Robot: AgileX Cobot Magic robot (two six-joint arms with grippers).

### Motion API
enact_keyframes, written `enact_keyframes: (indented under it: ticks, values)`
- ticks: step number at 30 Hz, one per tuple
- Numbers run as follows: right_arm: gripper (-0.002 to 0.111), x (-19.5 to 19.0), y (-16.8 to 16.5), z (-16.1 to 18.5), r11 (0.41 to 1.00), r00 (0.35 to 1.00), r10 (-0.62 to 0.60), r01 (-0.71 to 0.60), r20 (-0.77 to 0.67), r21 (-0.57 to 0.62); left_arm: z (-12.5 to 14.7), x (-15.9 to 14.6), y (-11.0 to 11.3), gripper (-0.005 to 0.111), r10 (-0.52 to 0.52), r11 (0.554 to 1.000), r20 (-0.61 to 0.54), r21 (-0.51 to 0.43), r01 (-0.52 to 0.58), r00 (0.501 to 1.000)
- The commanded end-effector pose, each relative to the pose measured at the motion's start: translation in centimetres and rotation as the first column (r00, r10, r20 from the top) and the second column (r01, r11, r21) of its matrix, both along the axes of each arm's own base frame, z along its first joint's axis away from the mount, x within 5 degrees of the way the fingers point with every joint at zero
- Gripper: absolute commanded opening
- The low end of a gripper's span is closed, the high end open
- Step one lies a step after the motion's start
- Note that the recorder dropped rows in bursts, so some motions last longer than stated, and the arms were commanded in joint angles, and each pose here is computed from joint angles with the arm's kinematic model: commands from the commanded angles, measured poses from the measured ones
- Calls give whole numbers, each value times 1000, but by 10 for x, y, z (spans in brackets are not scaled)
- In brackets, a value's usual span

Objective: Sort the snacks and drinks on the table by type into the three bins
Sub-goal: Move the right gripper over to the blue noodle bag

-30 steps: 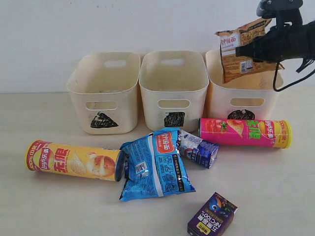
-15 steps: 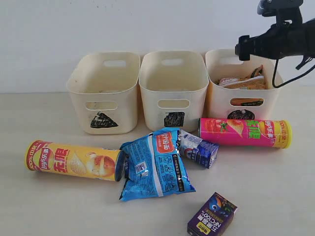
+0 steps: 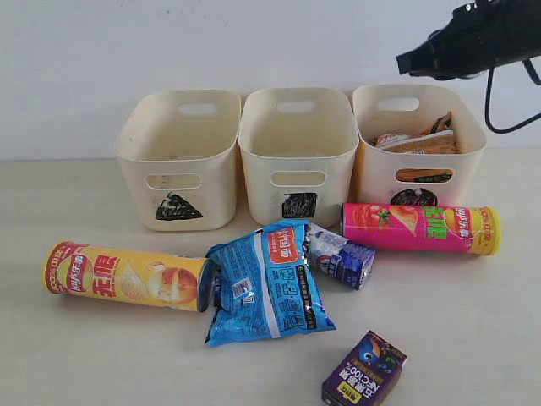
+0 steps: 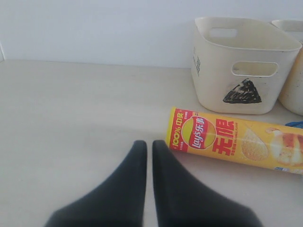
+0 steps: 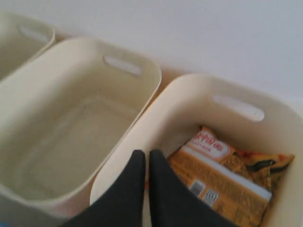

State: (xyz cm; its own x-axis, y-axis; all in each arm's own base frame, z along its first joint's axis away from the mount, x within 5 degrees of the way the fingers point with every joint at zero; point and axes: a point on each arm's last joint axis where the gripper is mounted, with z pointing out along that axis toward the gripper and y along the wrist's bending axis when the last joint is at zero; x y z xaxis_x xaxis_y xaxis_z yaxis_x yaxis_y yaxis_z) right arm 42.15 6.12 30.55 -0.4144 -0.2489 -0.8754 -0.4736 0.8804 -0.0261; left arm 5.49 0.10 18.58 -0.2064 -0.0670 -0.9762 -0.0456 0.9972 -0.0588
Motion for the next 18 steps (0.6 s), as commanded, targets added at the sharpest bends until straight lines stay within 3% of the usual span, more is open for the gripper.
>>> enact_keyframes:
  ticks: [1, 6, 14, 18]
  values:
    - [0, -19, -5, 0, 989, 987, 34, -56, -159, -139, 2, 0, 0, 4, -2, 1000, 14, -7, 2, 1000]
    - [0, -37, -8, -5, 978, 939, 37, -104, -341, -180, 2, 0, 0, 4, -2, 1000, 14, -7, 2, 1000]
    - [0, -56, 7, -10, 978, 832, 169, -210, -529, -17, 2, 0, 0, 4, -2, 1000, 14, -7, 2, 1000]
    - [3, -69, 29, -12, 956, 762, 246, -294, -598, 19, 2, 0, 0, 4, -2, 1000, 14, -7, 2, 1000]
